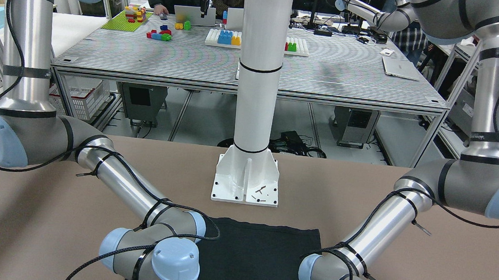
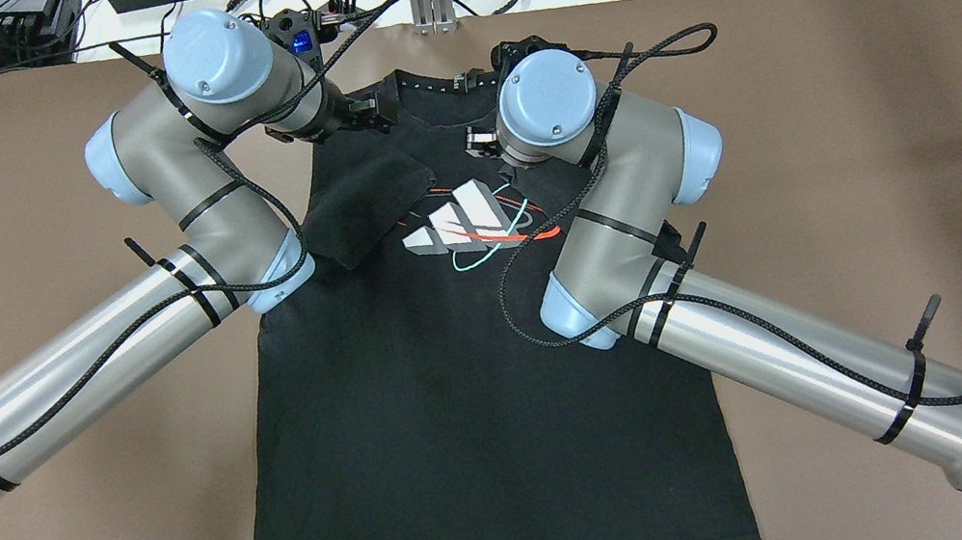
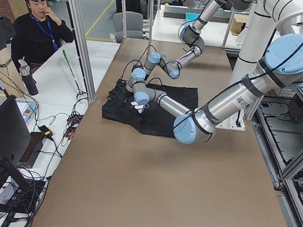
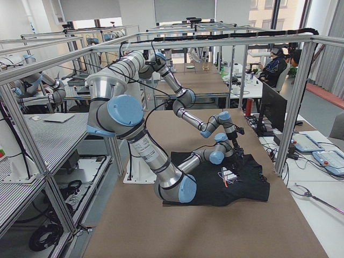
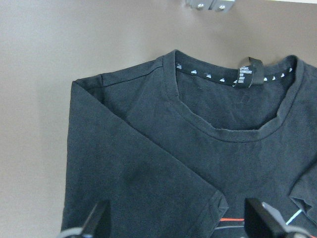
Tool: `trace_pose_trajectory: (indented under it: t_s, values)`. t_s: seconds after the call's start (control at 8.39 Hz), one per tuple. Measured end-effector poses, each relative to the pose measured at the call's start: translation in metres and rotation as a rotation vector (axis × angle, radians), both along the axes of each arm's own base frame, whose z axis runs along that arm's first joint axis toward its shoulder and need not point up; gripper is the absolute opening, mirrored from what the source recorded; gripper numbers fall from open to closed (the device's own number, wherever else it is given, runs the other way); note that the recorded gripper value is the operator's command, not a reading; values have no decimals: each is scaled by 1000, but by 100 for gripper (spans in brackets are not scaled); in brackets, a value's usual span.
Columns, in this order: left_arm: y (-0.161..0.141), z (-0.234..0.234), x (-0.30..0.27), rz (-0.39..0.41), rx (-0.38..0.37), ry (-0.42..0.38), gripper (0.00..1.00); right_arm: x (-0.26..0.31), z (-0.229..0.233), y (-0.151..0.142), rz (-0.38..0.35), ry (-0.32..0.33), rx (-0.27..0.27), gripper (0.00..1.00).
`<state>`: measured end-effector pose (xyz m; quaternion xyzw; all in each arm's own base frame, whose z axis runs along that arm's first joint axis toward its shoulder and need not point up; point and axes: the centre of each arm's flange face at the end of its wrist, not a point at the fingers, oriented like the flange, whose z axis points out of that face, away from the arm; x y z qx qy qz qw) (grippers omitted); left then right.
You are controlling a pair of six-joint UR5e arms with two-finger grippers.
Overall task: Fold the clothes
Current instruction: 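Release the sleeves and move both grippers to the shirt hem corners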
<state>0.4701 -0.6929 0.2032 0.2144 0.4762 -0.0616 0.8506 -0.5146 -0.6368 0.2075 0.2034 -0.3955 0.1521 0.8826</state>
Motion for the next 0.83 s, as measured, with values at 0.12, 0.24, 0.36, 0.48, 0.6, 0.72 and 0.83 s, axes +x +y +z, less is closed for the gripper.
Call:
trace_pose_trajectory:
  t_s: [0.12,0.24,0.36,0.48,0.6,0.72,0.83]
  values:
    - [5,-5,-4,-4,3,14,95,6,-1,6,-7,-7,9,93]
    - [13,-4,-9,-15,-8,35,95,15,3,15,-7,-17,5,91]
    - [26,0,-14,-33,-38,69,95,29,13,31,-3,-41,-17,91]
    - [46,7,-17,-49,-74,107,95,42,22,55,10,-82,-56,92]
    - [78,19,-16,-53,-106,141,95,53,32,88,22,-133,-97,92]
    - [117,37,-17,-58,-138,171,95,60,41,125,16,-173,-126,93]
    - [161,54,-22,-61,-176,203,95,70,52,161,8,-205,-154,93]
